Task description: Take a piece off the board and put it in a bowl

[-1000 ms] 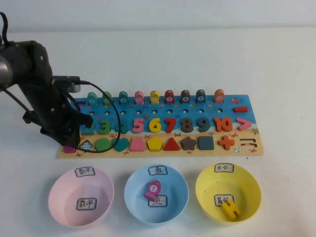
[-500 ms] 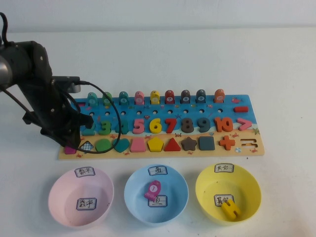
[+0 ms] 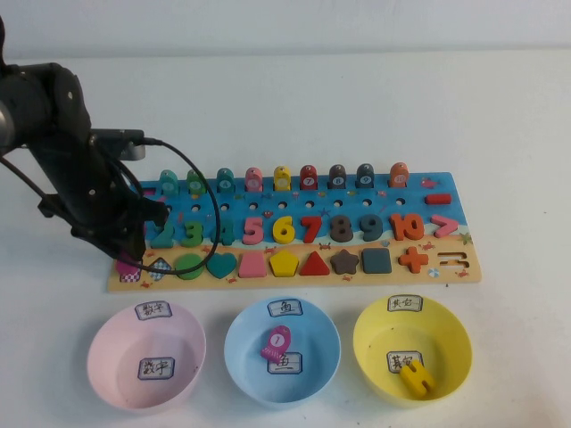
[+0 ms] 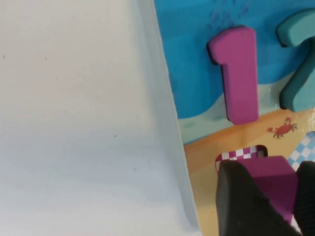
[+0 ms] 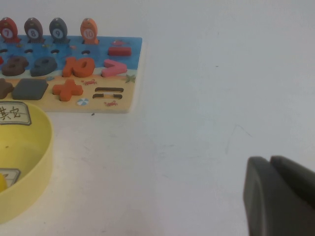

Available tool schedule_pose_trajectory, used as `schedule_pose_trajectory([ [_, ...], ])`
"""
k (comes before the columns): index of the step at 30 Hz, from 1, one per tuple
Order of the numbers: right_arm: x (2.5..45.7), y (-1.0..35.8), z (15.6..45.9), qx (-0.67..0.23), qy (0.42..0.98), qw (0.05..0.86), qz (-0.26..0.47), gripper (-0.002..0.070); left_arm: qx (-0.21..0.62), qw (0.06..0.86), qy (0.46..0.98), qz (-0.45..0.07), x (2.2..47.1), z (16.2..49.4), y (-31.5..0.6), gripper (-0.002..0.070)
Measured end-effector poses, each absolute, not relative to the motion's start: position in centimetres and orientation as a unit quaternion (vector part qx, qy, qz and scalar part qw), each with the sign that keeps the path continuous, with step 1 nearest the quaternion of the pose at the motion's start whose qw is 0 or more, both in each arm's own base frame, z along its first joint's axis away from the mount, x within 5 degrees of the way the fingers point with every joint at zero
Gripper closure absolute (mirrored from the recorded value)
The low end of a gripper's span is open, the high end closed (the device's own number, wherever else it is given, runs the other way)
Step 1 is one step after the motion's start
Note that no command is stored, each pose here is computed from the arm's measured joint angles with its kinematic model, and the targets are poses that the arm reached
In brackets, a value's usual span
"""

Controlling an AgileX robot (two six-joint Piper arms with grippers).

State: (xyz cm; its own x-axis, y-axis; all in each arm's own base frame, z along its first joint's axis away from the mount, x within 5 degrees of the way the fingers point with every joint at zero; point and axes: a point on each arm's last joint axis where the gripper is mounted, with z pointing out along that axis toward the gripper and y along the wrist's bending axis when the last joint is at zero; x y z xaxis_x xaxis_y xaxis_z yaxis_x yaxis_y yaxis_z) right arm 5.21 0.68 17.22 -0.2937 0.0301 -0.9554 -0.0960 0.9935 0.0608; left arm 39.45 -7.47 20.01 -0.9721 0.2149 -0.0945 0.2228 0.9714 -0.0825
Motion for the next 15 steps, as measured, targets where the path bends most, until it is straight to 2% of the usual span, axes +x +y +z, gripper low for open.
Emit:
schedule_pose_trajectory([
  [6, 5.2, 0.7, 17.2, -0.021, 0.803, 0.594, 0.053, 0.0694, 0.112, 0.054, 0.991, -0.047, 39.3, 20.9, -7.4, 0.0483],
  [15, 5.2, 0.7, 17.2, -0.021, 0.803, 0.594, 0.053, 0.0694, 0.13, 0.127, 0.982, -0.049, 37.0, 27.3, -8.0, 0.0484],
])
